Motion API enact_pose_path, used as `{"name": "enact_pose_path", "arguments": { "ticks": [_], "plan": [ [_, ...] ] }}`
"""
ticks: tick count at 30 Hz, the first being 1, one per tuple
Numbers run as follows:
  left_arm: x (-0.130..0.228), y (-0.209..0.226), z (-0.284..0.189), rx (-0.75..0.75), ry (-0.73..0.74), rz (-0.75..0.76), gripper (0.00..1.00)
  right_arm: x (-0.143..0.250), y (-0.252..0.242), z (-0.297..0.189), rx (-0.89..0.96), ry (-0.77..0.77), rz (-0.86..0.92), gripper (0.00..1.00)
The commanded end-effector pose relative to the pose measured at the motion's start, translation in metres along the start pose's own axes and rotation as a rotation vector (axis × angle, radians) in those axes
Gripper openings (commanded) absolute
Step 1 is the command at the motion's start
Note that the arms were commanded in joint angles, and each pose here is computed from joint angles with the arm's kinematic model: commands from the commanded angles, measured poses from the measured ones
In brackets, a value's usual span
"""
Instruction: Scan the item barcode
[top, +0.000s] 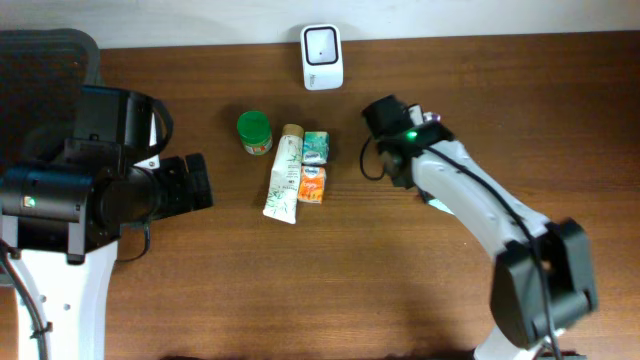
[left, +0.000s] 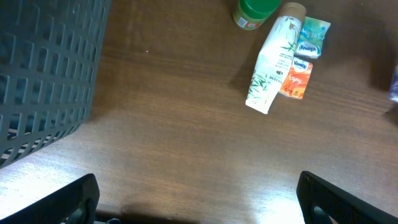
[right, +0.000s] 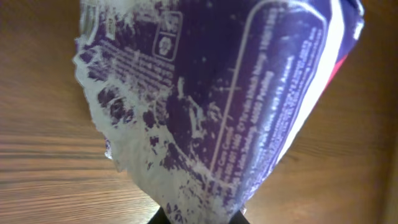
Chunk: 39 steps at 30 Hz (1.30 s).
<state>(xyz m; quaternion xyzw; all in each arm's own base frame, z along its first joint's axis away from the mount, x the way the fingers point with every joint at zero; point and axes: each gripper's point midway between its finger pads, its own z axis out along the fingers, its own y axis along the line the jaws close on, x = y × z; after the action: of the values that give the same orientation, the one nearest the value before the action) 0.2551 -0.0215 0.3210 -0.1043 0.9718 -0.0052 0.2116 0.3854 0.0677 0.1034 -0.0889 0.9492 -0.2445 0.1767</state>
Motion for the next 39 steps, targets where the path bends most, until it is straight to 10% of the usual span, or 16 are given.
{"name": "enact_pose_path", "arguments": {
  "ticks": [1, 6, 12, 18, 22, 25, 34, 39],
  "plan": [
    [0.001, 0.001, -0.004, 0.0, -0.012, -0.011, 0.99, -0.001, 0.01, 0.003, 0.094, -0.009, -0.046, 0.08],
    [0.001, 0.001, -0.004, 0.001, -0.012, -0.011, 0.99, -0.003, 0.086, -0.032, -0.057, -0.105, -0.161, 0.39],
    [0.001, 0.001, -0.004, 0.001, -0.012, -0.011, 0.99, -0.025, 0.127, -0.101, -0.146, -0.235, -0.227, 0.99],
    [0.001, 0.001, -0.004, 0.0, -0.012, -0.011, 0.99, -0.062, 0.057, -0.074, -0.274, -0.134, 0.006, 0.99],
    [0.001, 0.001, -0.004, 0.001, -0.012, -0.011, 0.99, -0.054, 0.041, -0.043, -0.773, -0.01, 0.04, 0.99],
    [0.001, 0.001, -0.004, 0.0, -0.012, -0.011, 0.99, -0.05, 0.024, -0.032, -1.033, 0.008, 0.103, 0.81],
    [0.001, 0.001, -0.004, 0.0, -0.012, -0.011, 0.99, -0.022, 0.067, 0.033, -1.11, 0.224, 0.132, 0.8],
    [0.001, 0.001, -0.004, 0.0, -0.012, -0.011, 0.99, 0.002, 0.093, 0.039, -1.156, 0.262, 0.027, 0.62]
  ]
}}
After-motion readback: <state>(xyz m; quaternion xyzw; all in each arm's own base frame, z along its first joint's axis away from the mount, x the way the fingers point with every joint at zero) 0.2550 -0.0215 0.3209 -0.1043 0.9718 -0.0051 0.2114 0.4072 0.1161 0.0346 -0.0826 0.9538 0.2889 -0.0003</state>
